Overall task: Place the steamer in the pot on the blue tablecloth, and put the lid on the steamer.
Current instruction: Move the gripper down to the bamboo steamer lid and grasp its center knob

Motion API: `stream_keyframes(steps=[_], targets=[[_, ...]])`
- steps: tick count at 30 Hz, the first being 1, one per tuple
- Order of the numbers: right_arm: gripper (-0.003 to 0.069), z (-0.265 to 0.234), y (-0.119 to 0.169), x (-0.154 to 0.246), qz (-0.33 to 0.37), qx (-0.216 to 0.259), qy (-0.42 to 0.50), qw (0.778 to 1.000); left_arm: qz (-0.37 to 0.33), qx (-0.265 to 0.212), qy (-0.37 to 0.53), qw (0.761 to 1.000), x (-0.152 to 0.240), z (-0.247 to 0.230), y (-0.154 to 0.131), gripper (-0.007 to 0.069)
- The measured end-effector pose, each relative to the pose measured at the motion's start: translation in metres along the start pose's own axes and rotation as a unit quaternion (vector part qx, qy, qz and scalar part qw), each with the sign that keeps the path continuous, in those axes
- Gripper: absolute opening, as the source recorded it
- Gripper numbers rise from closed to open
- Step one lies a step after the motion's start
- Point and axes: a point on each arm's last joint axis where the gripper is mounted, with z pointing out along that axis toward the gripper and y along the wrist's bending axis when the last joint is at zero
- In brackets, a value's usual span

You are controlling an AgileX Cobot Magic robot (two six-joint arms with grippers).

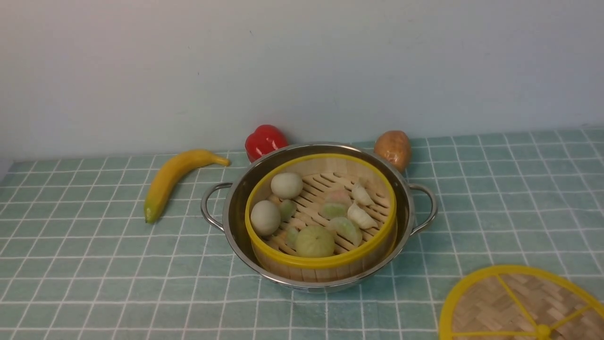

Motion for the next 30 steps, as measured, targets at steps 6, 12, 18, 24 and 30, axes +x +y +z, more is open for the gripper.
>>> stream_keyframes(steps=[6,12,18,24,30], targets=[[0.024,0.0,0.0,0.0,0.0,0.0,0.0,1.0,0.001,0.0,0.0,1.0,0.0,0.0,0.0,0.0104],[0.024,0.0,0.0,0.0,0.013,-0.001,-0.001,1.0,0.001,0.0,0.0,1.0,0.0,0.0,0.0,0.0115],[0.024,-0.001,0.001,-0.013,0.099,-0.011,-0.065,0.993,0.001,0.0,0.0,1.0,0.0,0.0,0.0,0.0118],[0.024,-0.034,0.01,-0.089,0.07,-0.035,-0.135,0.988,0.001,0.0,0.0,1.0,0.0,0.0,0.0,0.0128],[0.024,-0.059,0.023,-0.139,0.099,-0.08,-0.069,0.989,0.001,0.0,0.0,1.0,0.0,0.0,0.0,0.0139]])
